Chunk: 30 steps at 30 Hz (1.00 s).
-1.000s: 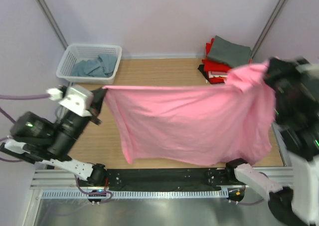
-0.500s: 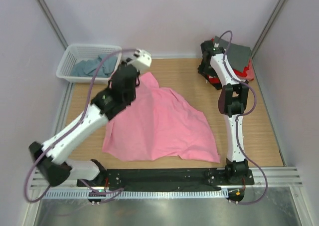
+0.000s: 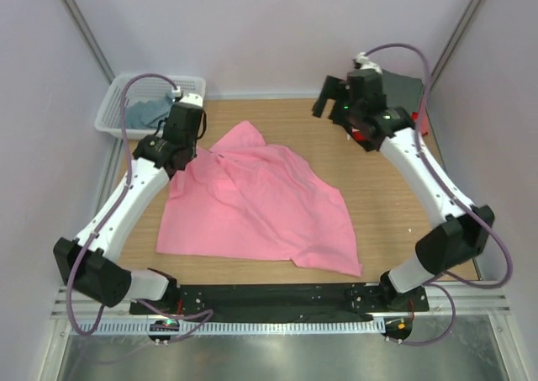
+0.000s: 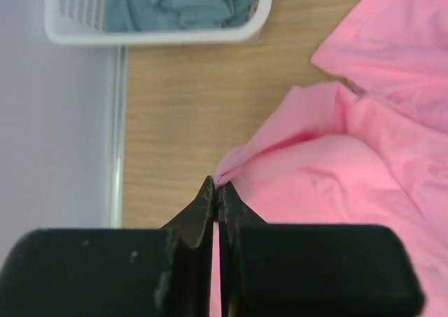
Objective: Fold and stack the t-shirts
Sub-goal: Flatten the tshirt out
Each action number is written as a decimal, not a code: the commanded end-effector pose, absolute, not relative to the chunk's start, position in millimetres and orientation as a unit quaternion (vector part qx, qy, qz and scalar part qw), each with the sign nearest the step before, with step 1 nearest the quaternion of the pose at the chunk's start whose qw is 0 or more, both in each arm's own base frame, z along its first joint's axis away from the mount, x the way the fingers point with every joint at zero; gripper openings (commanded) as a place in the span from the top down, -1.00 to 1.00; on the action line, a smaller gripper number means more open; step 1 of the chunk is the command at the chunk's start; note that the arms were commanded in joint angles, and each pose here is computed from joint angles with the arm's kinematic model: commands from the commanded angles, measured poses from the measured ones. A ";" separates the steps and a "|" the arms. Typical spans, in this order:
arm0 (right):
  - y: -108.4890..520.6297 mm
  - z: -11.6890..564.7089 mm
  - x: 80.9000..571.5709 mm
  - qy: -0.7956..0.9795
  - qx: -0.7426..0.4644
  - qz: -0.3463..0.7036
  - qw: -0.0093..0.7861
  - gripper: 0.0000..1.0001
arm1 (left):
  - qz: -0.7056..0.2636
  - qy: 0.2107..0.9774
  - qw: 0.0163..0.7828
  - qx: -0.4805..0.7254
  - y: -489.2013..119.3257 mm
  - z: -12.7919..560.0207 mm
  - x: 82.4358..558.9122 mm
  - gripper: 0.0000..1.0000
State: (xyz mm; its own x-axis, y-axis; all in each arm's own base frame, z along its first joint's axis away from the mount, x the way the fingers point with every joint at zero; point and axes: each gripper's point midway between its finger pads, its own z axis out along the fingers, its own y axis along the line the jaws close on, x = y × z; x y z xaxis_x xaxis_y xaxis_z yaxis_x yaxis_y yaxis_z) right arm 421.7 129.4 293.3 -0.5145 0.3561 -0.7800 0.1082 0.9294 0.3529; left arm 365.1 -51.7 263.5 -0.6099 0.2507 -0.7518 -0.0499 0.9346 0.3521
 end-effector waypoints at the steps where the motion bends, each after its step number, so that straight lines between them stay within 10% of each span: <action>1: 229.6 232.4 430.3 0.890 0.009 0.211 0.404 -0.99 | 0.160 0.898 0.410 -0.002 -35.7 237.2 326.3 0.99; 11: 348.7 177.8 481.2 0.895 -0.095 0.244 0.360 -0.75 | 0.086 0.941 0.321 -0.064 -23.1 161.1 305.6 1.00; 30: 374.4 60.1 561.6 0.898 -0.061 0.119 0.420 -0.61 | 0.076 0.945 0.312 -0.063 -25.7 145.9 301.7 1.00</action>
